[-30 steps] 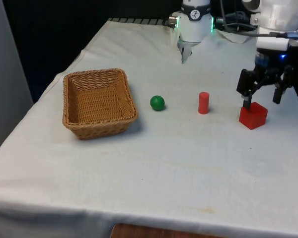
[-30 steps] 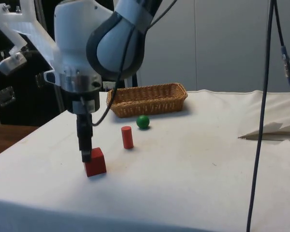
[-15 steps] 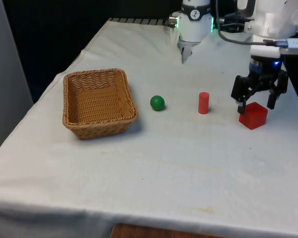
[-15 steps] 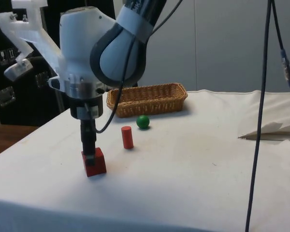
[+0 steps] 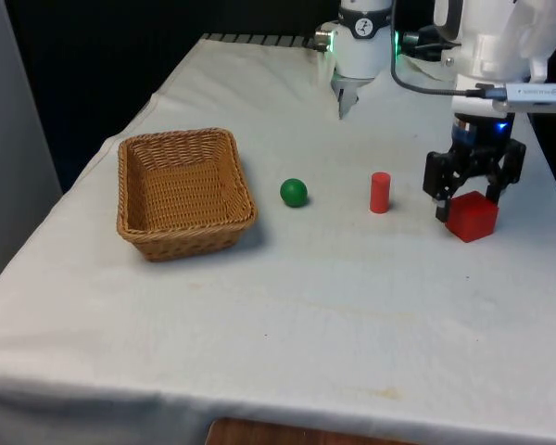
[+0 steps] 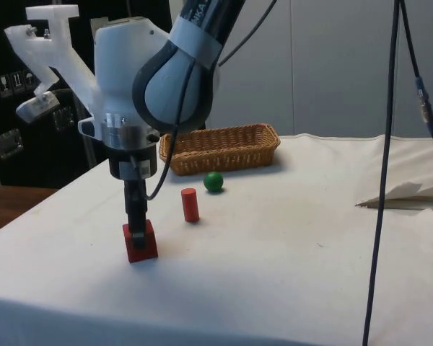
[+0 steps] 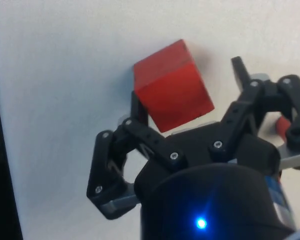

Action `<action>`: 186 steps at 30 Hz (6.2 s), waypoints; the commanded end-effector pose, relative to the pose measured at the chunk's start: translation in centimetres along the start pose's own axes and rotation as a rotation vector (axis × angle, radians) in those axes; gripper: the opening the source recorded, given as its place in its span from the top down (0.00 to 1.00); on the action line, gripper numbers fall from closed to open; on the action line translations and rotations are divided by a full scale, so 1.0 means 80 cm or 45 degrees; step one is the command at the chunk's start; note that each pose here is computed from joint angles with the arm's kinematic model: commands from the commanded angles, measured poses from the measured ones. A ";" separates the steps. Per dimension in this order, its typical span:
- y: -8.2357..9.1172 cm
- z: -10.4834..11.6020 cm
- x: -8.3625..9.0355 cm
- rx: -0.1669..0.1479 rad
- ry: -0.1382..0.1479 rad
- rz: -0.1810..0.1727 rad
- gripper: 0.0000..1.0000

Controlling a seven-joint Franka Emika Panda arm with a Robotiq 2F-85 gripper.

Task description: Pick up the object to the left of the cylinder and place it into the basket.

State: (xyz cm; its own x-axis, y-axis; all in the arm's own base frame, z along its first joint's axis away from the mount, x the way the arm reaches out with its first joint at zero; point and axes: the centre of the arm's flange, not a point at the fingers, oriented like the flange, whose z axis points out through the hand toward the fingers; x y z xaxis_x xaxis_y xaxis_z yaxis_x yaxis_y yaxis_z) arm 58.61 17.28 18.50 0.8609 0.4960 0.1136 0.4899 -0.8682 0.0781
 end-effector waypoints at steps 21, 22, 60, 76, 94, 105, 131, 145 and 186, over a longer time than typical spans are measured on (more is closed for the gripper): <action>0.014 -0.012 -0.003 -0.005 0.009 0.007 0.98; 0.011 -0.005 -0.001 -0.011 0.007 0.009 0.98; 0.068 -0.117 -0.006 0.000 0.019 0.053 0.98; 0.117 -0.122 -0.030 -0.033 -0.003 0.057 0.98; 0.165 -0.157 -0.052 -0.064 -0.011 0.061 0.98; 0.199 -0.173 -0.069 -0.077 -0.012 0.063 0.98; 0.275 -0.174 -0.118 -0.126 -0.050 0.071 0.98; 0.327 -0.152 -0.157 -0.168 -0.095 0.074 0.98; 0.431 -0.064 -0.252 -0.325 -0.113 0.127 0.98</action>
State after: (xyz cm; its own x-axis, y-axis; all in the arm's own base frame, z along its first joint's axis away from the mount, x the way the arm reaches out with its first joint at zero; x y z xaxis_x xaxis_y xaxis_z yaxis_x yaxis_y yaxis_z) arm 57.31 -22.43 24.06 0.9204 0.3898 0.0297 0.3613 -0.8773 0.3160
